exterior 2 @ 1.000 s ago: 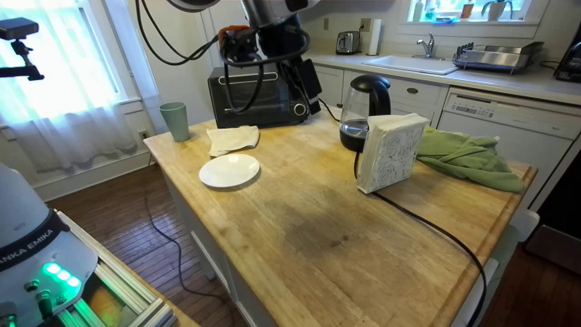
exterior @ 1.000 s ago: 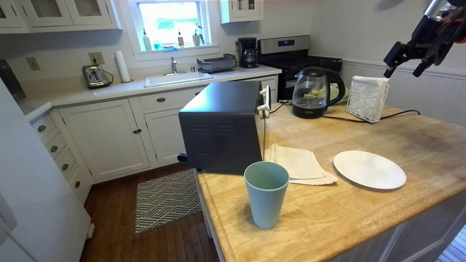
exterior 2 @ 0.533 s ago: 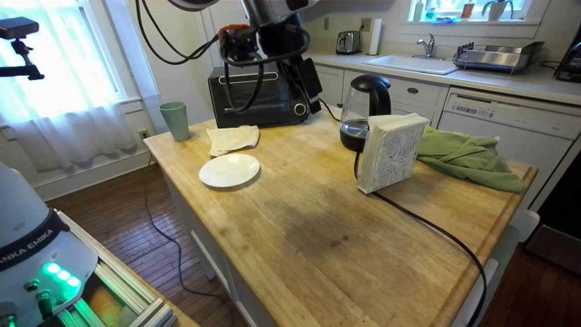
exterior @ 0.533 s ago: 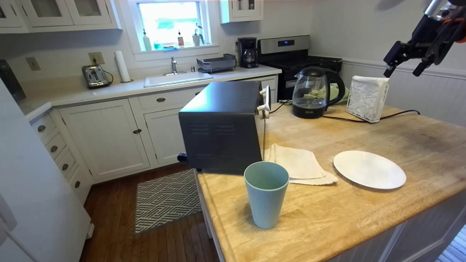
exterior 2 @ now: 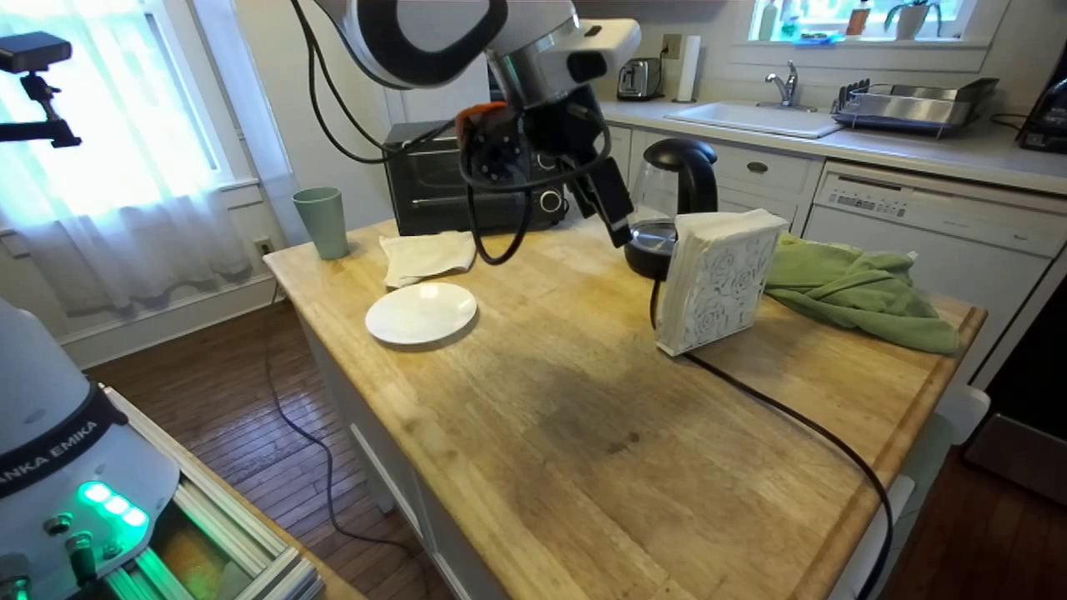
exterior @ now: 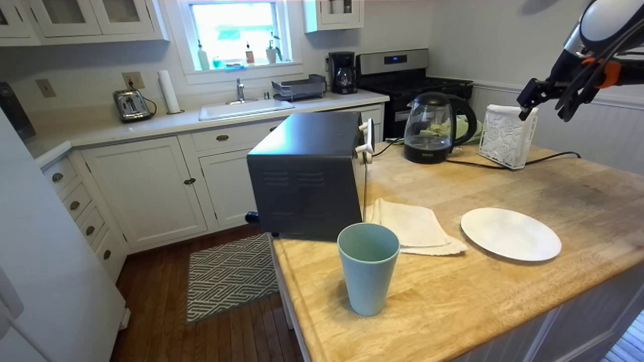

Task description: Move the napkin holder to the bottom right of the stove

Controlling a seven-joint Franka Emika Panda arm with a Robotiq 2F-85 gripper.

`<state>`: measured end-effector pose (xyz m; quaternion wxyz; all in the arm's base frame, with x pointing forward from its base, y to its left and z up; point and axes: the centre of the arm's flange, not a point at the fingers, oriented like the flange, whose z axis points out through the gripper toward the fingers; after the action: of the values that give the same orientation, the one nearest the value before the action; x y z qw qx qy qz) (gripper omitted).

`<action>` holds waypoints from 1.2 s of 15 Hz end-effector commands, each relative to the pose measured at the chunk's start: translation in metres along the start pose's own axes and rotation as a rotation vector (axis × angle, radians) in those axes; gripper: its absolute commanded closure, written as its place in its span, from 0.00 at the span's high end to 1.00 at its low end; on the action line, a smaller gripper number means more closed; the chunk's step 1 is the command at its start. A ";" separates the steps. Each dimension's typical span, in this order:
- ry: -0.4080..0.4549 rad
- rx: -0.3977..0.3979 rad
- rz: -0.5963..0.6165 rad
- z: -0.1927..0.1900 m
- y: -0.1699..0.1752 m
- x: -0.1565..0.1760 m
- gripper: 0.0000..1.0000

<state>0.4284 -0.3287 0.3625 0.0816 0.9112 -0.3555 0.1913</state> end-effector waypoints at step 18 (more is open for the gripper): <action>-0.046 -0.041 -0.102 0.168 0.012 0.041 1.00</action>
<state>0.4838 -0.3916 0.2355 0.1077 0.9285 -0.3279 0.1370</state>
